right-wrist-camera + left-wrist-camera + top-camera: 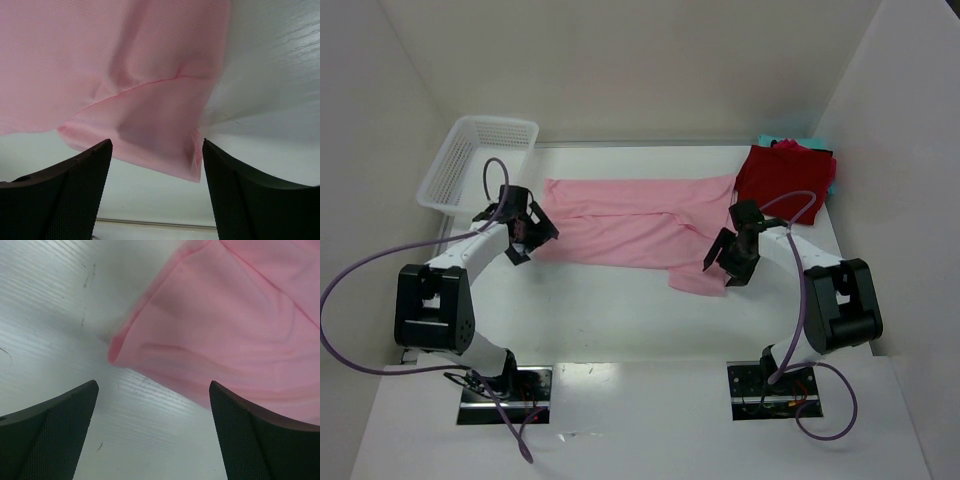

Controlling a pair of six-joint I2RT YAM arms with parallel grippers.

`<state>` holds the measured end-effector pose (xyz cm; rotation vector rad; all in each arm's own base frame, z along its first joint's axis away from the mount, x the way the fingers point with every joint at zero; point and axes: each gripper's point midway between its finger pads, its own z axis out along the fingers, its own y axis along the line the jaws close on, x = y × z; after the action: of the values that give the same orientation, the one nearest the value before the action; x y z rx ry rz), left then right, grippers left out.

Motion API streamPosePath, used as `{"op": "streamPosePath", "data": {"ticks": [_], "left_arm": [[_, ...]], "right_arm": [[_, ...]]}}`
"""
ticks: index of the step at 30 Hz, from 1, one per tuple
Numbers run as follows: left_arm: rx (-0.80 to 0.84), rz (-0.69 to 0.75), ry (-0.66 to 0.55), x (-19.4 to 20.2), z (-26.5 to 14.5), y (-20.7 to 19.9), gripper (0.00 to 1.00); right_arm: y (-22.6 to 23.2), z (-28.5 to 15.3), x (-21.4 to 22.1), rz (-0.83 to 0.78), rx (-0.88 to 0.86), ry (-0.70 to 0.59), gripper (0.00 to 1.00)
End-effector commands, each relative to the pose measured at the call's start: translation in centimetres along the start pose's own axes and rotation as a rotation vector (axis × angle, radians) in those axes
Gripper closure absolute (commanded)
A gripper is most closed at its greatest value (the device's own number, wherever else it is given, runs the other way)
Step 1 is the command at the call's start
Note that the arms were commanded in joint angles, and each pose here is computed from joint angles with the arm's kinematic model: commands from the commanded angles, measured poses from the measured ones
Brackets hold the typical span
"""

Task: Fold and stack the t-shirts
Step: Grap the side of the flattened tshirt closest away from the robot with both arms

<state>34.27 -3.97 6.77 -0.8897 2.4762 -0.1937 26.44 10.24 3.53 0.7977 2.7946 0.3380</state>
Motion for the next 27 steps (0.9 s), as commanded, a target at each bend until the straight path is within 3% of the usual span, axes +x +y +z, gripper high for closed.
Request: {"op": "streamPosePath", "data": {"ticks": [1, 5, 6, 9, 12, 24, 27], "left_arm": [[0.006, -0.094, -0.005, -0.8, 1.5, 0.5, 0.02], [-0.006, -0.101, 0.017, -0.6, 2.2, 0.8, 0.04], [-0.014, -0.101, 0.026, -0.4, 2.5, 1.0, 0.04], [-0.02, -0.1, 0.033, -0.2, 2.8, 1.1, 0.04], [-0.012, -0.101, 0.04, -0.1, 2.7, 1.0, 0.05], [-0.016, -0.111, -0.003, -0.9, 3.1, 1.0, 0.3], [-0.039, -0.109, 0.021, -0.1, 3.1, 1.7, 0.42]], "right_arm": [[0.7, 0.0, -0.1, -0.003, -0.041, -0.018, 0.24], [0.6, 0.2, -0.1, -0.004, -0.043, -0.02, 0.45], [0.2, 0.6, 0.3, -0.001, -0.03, -0.006, 0.59], [0.1, 0.8, 0.4, 0.0, -0.023, 0.0, 0.8], [-0.8, 0.6, 0.5, -0.007, 0.021, 0.006, 0.92], [-1.0, -2.4, -1.1, 0.04, 0.073, -0.046, 0.98], [-0.9, -3.0, -2.0, 0.06, 0.074, -0.078, 0.98]]}}
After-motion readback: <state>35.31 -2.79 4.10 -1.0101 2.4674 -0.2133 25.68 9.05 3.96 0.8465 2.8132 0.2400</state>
